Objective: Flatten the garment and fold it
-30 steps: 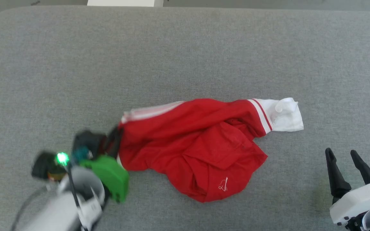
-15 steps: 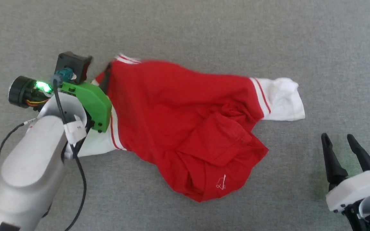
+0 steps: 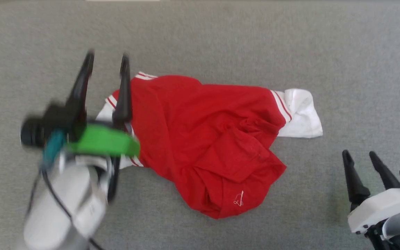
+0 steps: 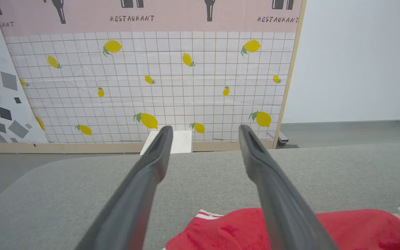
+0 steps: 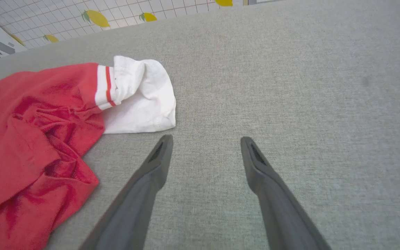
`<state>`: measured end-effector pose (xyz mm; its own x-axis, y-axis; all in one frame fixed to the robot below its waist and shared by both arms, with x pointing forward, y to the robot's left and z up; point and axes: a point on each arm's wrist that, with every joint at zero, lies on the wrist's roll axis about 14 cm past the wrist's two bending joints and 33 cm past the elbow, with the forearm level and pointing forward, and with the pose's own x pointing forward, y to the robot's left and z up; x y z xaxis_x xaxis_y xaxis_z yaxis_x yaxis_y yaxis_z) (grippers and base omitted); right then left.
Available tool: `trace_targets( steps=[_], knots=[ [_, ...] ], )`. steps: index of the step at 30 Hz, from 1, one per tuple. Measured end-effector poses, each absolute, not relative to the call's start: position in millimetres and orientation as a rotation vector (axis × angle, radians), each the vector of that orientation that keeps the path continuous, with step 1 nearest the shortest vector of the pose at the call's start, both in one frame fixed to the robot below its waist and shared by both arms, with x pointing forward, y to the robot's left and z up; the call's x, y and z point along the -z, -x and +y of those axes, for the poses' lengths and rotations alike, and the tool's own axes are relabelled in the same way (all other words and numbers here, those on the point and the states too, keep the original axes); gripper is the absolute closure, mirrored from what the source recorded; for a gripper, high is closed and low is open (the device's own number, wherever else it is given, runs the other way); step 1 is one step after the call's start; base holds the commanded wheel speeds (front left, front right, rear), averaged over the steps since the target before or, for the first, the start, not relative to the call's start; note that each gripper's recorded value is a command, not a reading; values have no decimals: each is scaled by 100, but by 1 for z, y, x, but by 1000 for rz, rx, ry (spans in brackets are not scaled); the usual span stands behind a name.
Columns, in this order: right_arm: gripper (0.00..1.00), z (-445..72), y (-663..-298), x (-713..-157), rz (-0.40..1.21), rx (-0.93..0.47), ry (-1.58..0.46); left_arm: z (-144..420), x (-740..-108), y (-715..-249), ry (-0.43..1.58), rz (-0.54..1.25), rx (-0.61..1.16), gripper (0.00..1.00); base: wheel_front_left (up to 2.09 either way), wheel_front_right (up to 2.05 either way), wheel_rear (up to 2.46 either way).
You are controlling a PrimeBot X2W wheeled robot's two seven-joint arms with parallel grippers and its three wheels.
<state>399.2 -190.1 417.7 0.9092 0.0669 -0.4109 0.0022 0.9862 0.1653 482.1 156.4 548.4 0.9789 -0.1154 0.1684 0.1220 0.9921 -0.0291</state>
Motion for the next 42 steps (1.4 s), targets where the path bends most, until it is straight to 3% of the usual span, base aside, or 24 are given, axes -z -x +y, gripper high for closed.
trace_targets(
  steps=[8, 11, 14, 22, 33, 37, 38, 39, 40, 42],
  knots=[
    [0, -179, -379, -434, 397, -68, -183, 164, -524, -378, 163, -69, -65, 0, 0, 0, 0],
    [0, -169, -380, -442, 376, -101, -178, 170, -521, -363, 175, -58, -106, 0, 0, 0, 0],
    [0, -146, -383, -450, 369, -174, -169, 172, -525, -357, 180, -76, -113, 0, 0, 0, 0],
    [0, -51, -397, -472, 416, -547, -68, 183, -533, -352, 172, -114, -127, 0, 0, 0, 0],
    [0, -15, -375, -389, 800, -825, 236, 183, -509, -350, 196, -45, -151, 0, 0, 0, 0],
    [0, -9, -372, -374, 843, -879, 309, 184, -504, -349, 194, -33, -159, 0, 0, 0, 0],
    [23, -9, -373, -372, 848, -885, 316, 185, -503, -349, 194, -29, -159, 0, 0, 0, 0],
    [75, -8, -375, -372, 846, -888, 312, 185, -502, -348, 192, -26, -157, 0, 0, 0, 0],
    [100, -7, -377, -373, 840, -882, 290, 186, -501, -348, 191, -26, -157, 0, 0, 0, 0],
    [100, -8, -380, -377, 830, -866, 248, 188, -501, -347, 189, -27, -160, 0, 0, 0, 0]
  ],
)
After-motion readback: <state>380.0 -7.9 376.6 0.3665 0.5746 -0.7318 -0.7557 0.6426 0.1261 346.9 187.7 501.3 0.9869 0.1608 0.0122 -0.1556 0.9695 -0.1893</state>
